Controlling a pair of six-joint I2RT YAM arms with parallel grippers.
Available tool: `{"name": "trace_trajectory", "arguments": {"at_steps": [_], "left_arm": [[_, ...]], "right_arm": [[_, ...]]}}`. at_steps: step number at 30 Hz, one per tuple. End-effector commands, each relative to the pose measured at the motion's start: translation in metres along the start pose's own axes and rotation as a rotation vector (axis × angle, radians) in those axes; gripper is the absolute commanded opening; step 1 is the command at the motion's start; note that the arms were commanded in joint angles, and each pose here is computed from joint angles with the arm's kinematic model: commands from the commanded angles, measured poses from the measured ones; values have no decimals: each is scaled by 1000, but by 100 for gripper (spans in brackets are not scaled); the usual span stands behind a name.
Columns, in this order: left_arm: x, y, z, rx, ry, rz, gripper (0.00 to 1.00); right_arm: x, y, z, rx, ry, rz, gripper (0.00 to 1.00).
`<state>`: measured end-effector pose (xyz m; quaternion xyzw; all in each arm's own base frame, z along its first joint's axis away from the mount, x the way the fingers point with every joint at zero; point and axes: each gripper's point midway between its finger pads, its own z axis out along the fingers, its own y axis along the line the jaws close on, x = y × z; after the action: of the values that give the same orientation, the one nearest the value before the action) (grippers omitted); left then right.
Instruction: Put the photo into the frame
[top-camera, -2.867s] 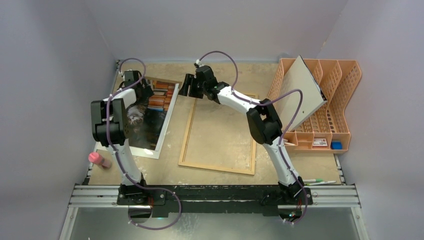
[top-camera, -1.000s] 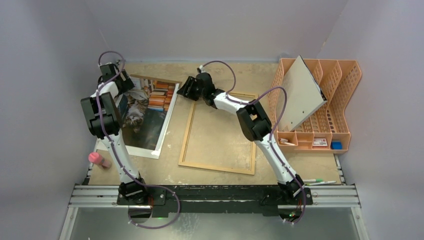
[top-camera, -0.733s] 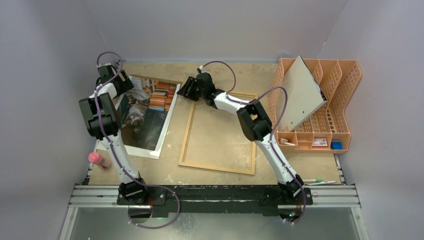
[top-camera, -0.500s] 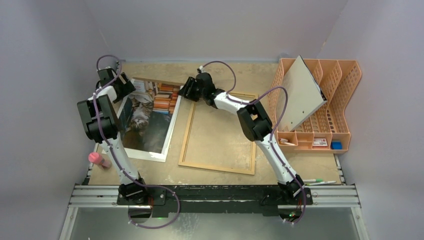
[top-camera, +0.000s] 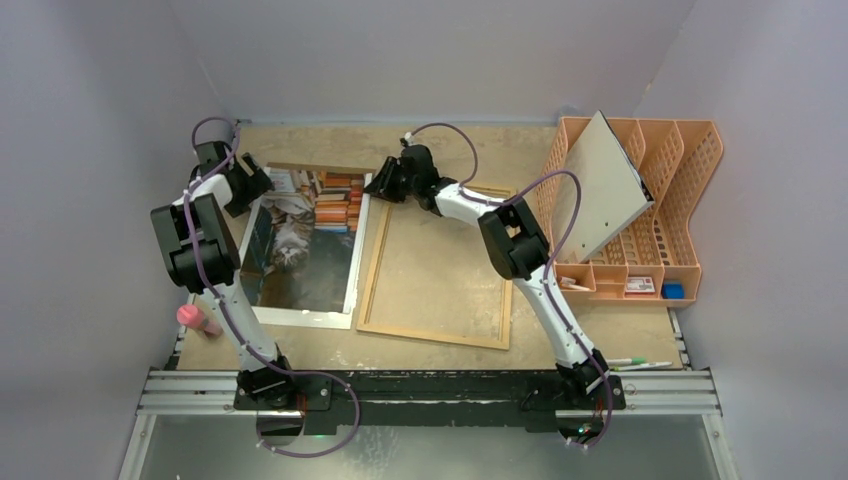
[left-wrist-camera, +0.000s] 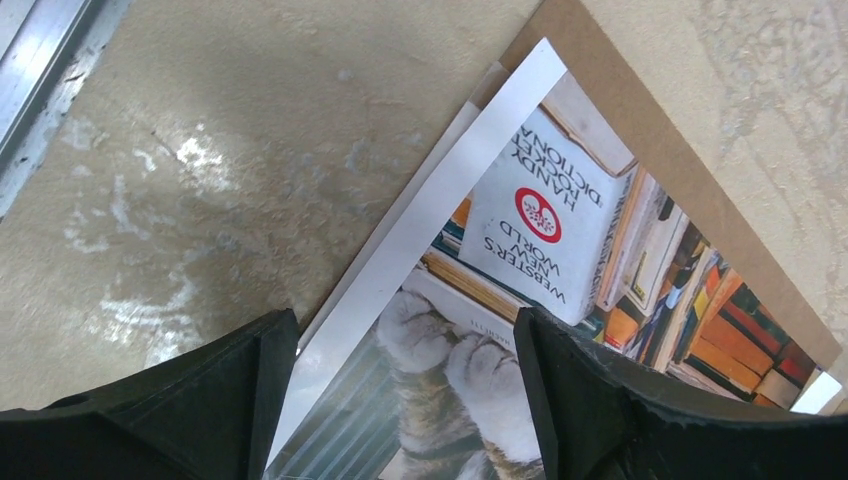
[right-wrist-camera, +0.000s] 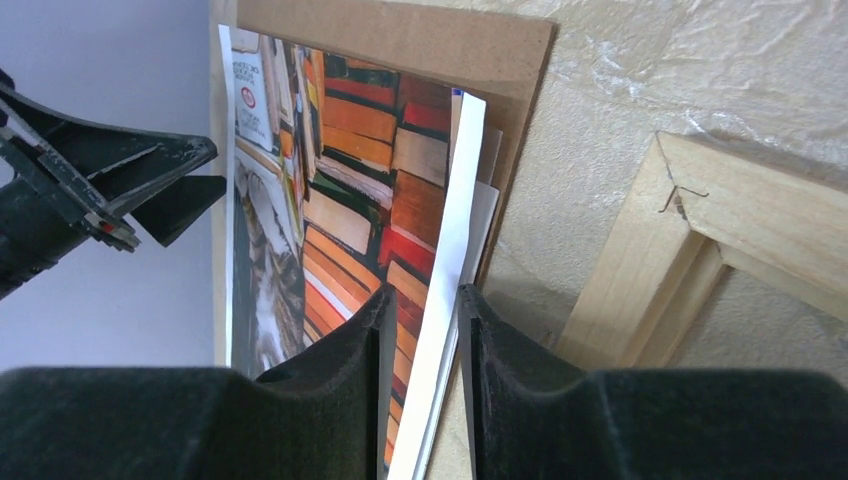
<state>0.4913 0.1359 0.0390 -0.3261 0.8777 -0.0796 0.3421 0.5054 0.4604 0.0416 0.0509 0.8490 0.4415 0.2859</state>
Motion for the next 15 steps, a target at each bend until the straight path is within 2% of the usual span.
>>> {"name": "trace_trajectory", "arguments": {"at_steps": [1, 4, 7, 10, 15], "left_arm": [[-11, 2, -21, -80, -8, -8, 83], [-30, 24, -34, -228, -91, -21, 83], [-42, 29, -46, -277, -142, -16, 84], [-51, 22, -55, -248, -165, 4, 85], [-59, -6, -63, -120, -167, 49, 84]], "right_arm": [[-10, 35, -14, -117, 9, -69, 32], [-13, 33, -14, -98, -5, -66, 36], [-24, 25, -14, -39, -54, -67, 46], [-42, 16, -15, 27, -119, -74, 49], [-58, 10, -10, 57, -175, -129, 48]]}}
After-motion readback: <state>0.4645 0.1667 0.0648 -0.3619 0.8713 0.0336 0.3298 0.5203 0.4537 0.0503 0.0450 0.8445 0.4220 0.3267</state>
